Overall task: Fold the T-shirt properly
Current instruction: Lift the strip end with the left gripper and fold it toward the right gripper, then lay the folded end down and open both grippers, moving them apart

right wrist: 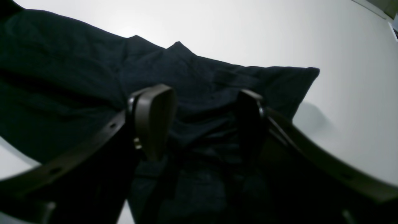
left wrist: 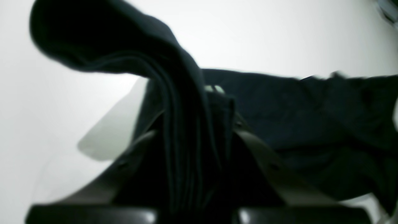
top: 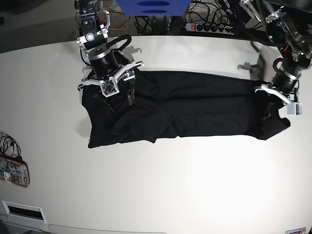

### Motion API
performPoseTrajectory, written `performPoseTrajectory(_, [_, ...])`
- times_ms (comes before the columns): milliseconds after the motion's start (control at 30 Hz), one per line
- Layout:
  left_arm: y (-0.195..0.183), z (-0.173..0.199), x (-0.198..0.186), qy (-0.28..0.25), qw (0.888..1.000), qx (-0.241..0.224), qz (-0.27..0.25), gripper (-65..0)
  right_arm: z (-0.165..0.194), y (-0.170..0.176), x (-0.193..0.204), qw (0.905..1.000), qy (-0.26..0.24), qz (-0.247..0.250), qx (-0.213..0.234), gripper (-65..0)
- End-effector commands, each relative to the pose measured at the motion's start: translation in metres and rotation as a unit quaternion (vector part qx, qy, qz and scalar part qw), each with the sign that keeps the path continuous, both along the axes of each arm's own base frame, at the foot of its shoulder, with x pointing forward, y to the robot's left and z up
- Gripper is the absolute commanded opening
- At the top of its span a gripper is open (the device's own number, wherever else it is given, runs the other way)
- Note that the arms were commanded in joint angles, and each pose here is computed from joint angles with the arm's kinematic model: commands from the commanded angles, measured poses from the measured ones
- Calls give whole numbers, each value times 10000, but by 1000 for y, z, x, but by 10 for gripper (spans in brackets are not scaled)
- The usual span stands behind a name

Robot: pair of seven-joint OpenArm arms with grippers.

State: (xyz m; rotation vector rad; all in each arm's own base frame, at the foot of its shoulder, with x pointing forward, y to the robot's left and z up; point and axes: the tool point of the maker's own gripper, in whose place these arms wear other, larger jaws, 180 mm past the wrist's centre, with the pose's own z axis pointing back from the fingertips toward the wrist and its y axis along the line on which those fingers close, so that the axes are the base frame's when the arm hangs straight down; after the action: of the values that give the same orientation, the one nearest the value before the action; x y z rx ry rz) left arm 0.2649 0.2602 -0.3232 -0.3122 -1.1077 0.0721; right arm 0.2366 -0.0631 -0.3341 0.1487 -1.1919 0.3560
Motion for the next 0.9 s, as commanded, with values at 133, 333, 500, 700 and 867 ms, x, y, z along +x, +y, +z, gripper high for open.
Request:
performPoseTrajectory(133, [-43,6,18,-231,9983,-336,-405,-650,14,1,5,9996,-268,13,79,-317])
performPoseTrajectory(333, [-91,-2,24,-137,9939,-690,-855,-650,14,1,4,9996,-261,13,79,-317])
performPoseTrajectory(500, [-123,2,32,-189,9882,-778,-1307,-650,14,1,4,9996,-260,13,82,-317])
performPoseTrajectory(700, [-153,3,32,-180,9811,-855,-1728,-650,12,-4,2,9996,-251,96,-48,-317])
performPoseTrajectory(867, [-159,-12,32,19,9791,-1012,-1764,-650,13,-4,3,9996,-266,96,-48,-317])
